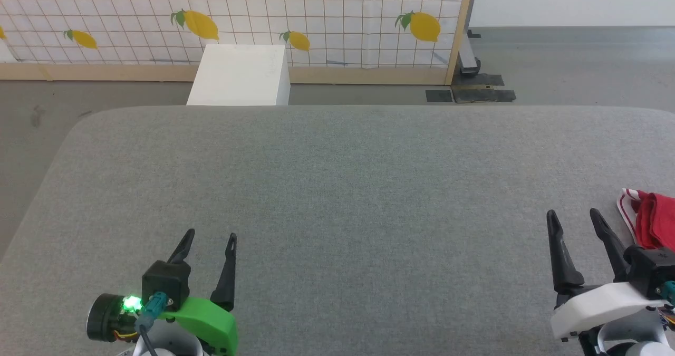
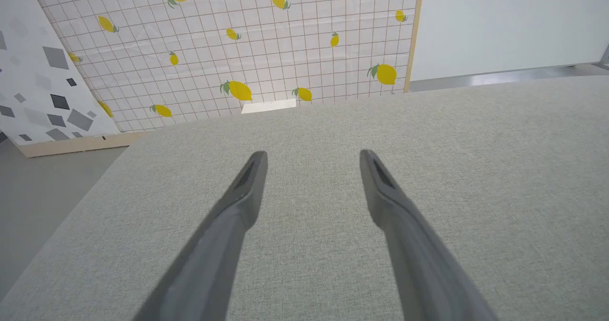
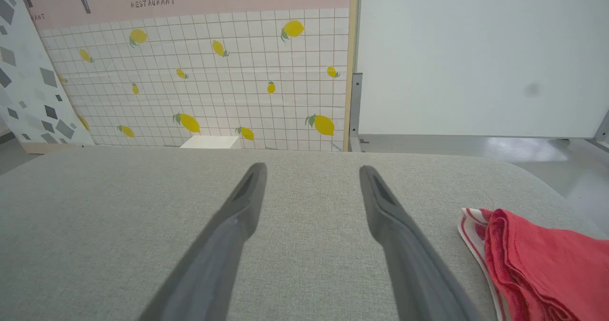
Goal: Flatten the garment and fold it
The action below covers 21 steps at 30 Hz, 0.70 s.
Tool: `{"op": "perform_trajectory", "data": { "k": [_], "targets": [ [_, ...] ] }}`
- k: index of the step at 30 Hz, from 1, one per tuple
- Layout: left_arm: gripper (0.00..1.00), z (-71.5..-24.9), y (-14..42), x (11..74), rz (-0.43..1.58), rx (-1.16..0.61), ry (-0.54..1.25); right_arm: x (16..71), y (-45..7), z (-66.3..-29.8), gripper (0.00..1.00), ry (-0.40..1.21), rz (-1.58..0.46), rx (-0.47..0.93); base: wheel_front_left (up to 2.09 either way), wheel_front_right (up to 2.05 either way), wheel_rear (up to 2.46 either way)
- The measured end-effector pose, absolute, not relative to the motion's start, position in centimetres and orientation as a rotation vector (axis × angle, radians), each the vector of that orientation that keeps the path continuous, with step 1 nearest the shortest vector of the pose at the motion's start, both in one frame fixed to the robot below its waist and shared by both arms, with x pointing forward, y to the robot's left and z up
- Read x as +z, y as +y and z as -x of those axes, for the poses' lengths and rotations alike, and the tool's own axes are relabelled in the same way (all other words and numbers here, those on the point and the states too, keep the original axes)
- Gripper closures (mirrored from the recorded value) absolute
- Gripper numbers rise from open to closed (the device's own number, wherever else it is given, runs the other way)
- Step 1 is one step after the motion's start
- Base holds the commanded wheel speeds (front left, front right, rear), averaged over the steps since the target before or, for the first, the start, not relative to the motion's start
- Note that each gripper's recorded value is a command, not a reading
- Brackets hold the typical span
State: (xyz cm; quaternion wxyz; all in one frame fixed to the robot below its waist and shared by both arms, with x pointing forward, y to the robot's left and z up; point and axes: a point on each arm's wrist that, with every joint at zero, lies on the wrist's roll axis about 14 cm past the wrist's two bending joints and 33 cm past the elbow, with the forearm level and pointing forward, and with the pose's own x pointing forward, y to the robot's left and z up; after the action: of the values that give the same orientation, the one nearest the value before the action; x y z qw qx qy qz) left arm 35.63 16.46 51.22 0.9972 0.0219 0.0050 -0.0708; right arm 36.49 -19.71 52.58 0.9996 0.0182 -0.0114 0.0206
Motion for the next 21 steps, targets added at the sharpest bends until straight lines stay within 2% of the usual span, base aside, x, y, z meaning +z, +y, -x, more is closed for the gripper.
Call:
{"op": "perform_trajectory", "data": {
  "k": [2, 3, 21],
  "targets": [
    [0.00, -35.65, 16.46, 51.16, -0.040, -0.141, 0.013, 52.43, -19.70, -36.47, 0.00, -0.017, -0.036, 0.041, 0.00, 0.00, 0.00],
    [1.00, -35.66, 16.46, 51.13, -0.033, -0.140, 0.015, 52.36, -19.69, -36.45, 1.00, -0.015, -0.036, 0.042, 0.00, 0.00, 0.00],
    [1.00, -36.13, 16.40, 51.74, -0.029, -0.131, -0.003, 52.26, -19.47, -36.42, 1.00, -0.010, -0.036, 0.048, 0.00, 0.00, 0.00]
  ]
}}
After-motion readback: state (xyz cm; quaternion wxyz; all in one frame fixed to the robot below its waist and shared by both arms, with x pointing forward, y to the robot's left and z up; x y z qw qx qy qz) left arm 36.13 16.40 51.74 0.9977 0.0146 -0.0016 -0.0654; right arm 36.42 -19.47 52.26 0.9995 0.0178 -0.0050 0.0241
